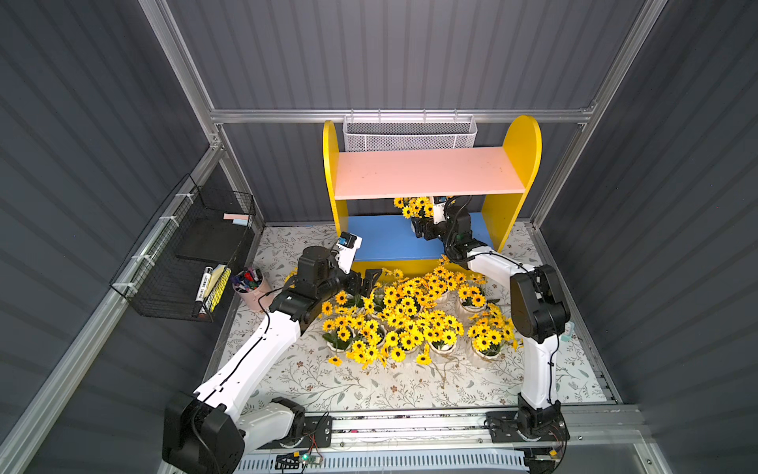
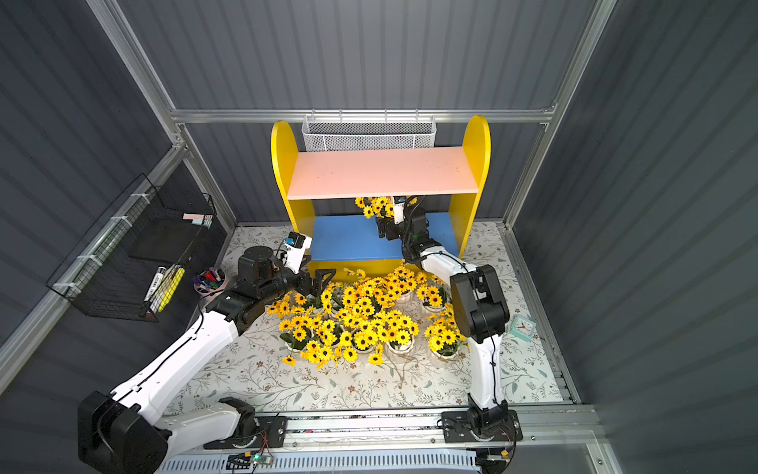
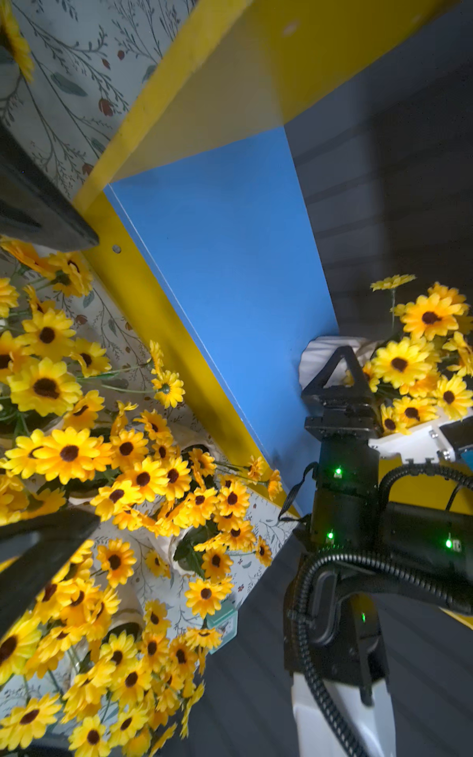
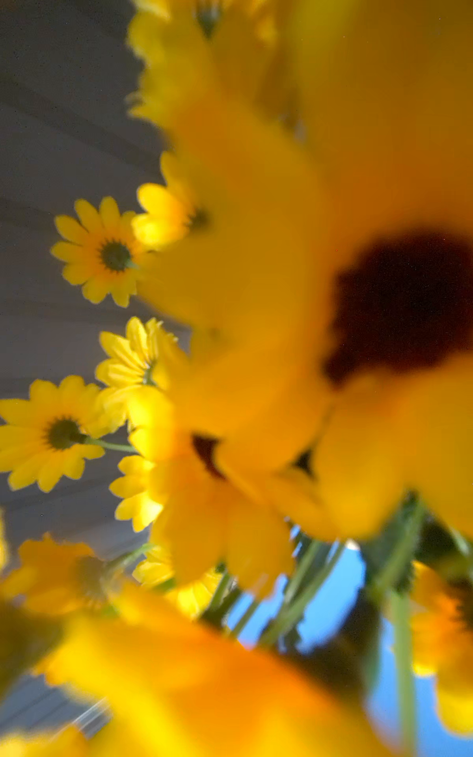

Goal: Take the sunflower pots off the shelves
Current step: Pick up the sunflower pot from the shelf.

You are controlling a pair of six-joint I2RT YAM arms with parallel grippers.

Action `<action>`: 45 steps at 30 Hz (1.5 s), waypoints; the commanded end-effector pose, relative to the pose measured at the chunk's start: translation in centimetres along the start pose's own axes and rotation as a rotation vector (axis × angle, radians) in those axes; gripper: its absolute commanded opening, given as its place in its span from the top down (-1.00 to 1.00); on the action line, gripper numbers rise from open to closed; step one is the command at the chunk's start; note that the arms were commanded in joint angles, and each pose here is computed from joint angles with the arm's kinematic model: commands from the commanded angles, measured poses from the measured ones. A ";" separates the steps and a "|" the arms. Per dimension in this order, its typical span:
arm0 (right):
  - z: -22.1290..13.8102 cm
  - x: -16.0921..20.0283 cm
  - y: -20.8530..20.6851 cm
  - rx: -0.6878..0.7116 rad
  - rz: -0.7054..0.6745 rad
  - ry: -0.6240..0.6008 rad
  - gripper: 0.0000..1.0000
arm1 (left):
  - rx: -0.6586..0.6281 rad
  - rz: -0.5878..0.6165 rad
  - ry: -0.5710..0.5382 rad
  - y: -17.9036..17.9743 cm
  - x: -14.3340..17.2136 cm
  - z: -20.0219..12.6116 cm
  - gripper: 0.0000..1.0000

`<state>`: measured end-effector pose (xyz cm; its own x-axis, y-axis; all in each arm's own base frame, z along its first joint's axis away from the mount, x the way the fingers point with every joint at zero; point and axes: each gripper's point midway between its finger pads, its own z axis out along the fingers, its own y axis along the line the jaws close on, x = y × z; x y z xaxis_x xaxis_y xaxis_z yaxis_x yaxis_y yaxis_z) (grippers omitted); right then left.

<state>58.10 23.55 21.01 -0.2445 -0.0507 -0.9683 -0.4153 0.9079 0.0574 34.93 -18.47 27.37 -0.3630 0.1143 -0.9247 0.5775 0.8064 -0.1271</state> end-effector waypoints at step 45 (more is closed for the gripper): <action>-29.5 -4.0 26.9 -0.475 -0.146 -0.243 1.00 | -0.767 0.006 -0.032 14.4 -0.7 -9.8 -0.99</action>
<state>23.46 34.57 32.71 0.0226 -0.0827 -0.9963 -0.7847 0.6161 -0.0689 36.81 -5.04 28.26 -0.3219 0.1334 -0.9373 0.0551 0.9910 0.1221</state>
